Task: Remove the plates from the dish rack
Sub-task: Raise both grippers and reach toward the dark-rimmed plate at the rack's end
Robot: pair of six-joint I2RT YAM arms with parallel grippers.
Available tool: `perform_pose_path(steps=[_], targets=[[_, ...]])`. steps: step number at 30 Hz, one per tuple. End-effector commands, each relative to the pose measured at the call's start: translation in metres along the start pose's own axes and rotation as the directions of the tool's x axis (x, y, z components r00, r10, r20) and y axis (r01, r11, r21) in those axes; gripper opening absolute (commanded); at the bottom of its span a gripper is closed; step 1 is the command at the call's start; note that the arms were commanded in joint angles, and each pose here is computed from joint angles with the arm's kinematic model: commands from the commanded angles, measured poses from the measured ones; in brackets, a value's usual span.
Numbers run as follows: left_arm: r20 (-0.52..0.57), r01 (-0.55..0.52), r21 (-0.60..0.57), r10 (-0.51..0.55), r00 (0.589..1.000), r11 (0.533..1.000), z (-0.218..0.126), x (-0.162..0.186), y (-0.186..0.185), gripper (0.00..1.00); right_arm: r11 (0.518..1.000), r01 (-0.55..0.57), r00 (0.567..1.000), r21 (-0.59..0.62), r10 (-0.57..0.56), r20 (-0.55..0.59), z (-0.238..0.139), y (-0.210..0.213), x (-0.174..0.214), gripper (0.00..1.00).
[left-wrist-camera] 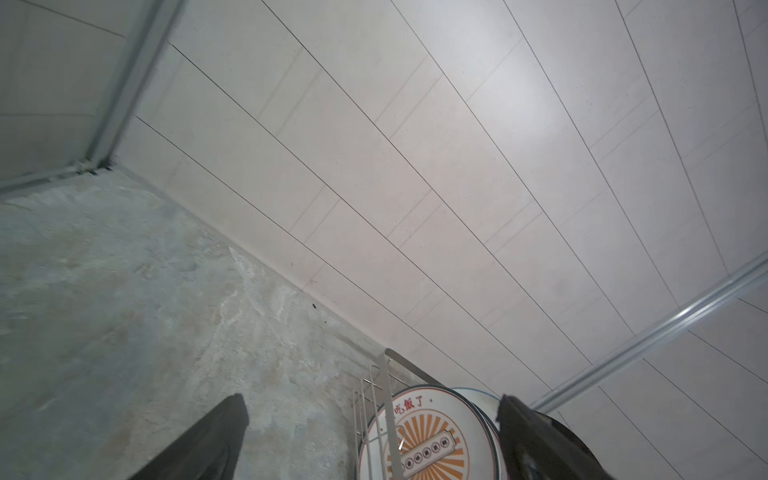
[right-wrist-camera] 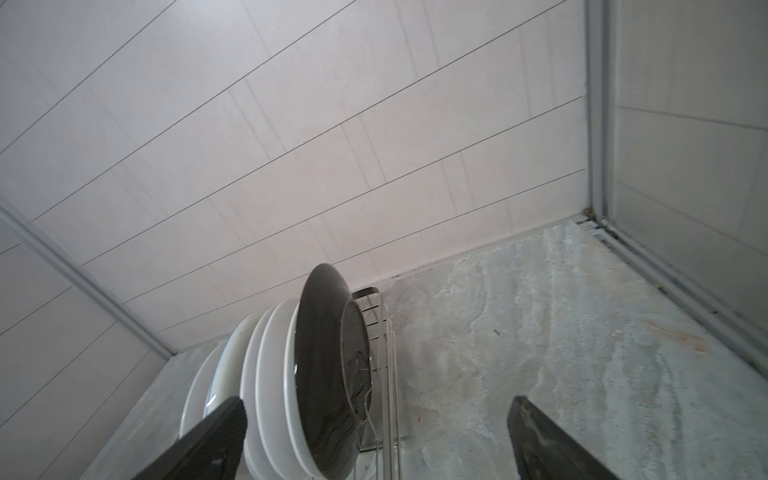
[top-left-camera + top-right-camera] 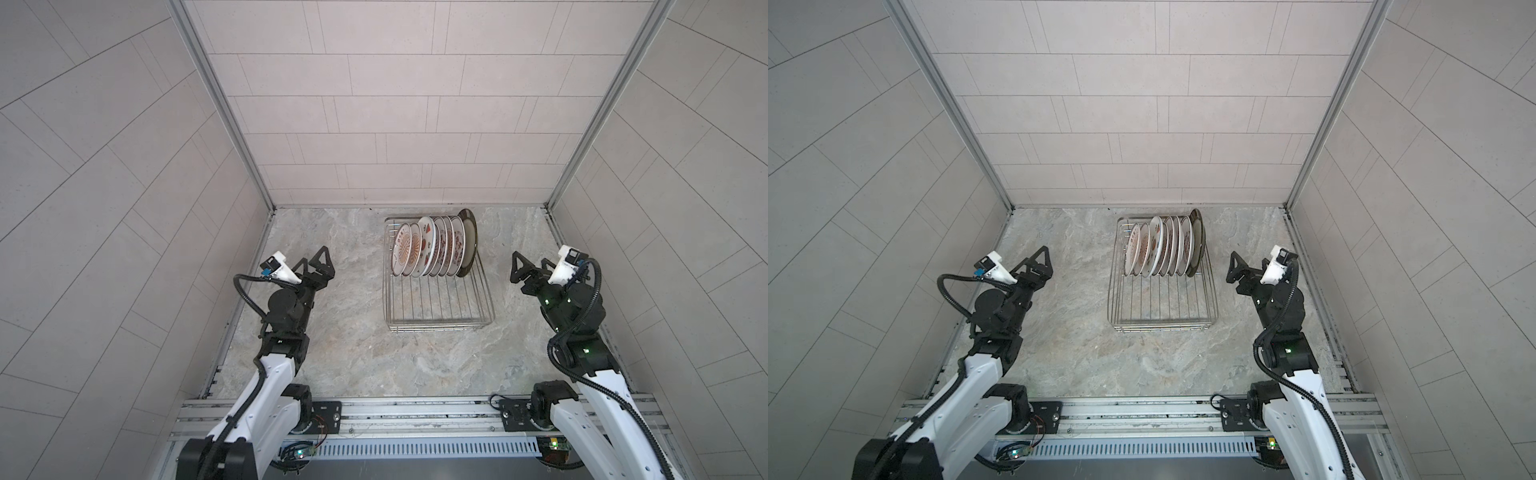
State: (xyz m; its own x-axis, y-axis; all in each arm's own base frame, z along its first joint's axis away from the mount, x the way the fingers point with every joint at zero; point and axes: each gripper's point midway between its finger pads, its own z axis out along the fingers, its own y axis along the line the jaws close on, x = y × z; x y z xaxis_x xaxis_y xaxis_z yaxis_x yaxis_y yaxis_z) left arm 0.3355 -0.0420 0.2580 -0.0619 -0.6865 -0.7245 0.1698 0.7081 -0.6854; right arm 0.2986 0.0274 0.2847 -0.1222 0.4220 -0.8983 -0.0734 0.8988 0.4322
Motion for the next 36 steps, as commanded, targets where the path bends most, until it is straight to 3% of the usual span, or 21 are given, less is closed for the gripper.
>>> perform_pose_path(steps=[1,5,9,17,19,23,31,36], targets=[[-0.075,0.046,0.202,-0.031,0.997,0.978,0.008,-0.004,-0.056,1.00,0.992,-0.013,0.998,-0.122,0.006,-0.059,0.002,0.031,-0.004,1.00],[-0.126,-0.041,0.193,0.066,0.990,0.980,0.016,0.014,-0.072,1.00,0.991,0.028,0.995,-0.131,-0.040,-0.087,0.014,0.044,-0.006,1.00],[-0.172,-0.129,0.266,0.179,0.969,0.955,0.018,0.036,-0.102,1.00,0.982,0.103,0.979,-0.161,-0.128,-0.159,0.032,0.067,0.002,1.00],[-0.227,-0.126,0.273,0.191,0.955,0.954,0.032,0.059,-0.122,1.00,0.943,0.332,0.905,0.040,-0.306,-0.296,0.065,0.073,0.009,0.98],[-0.244,-0.159,0.255,0.222,0.944,0.954,0.038,0.071,-0.124,1.00,0.924,0.365,0.888,0.112,-0.310,-0.339,0.073,0.065,0.007,0.93],[-0.305,-0.282,0.153,0.316,0.898,0.947,0.047,0.082,-0.116,1.00,0.908,0.401,0.862,0.121,-0.329,-0.385,0.089,0.065,0.014,0.83],[-0.329,-0.270,0.211,0.328,0.885,0.940,0.060,0.101,-0.131,1.00,0.837,0.489,0.818,0.245,-0.342,-0.463,0.109,0.045,0.016,0.74],[-0.326,-0.269,0.201,0.324,0.888,0.942,0.067,0.107,-0.130,1.00,0.836,0.491,0.801,0.244,-0.324,-0.503,0.125,0.038,0.027,0.68]])
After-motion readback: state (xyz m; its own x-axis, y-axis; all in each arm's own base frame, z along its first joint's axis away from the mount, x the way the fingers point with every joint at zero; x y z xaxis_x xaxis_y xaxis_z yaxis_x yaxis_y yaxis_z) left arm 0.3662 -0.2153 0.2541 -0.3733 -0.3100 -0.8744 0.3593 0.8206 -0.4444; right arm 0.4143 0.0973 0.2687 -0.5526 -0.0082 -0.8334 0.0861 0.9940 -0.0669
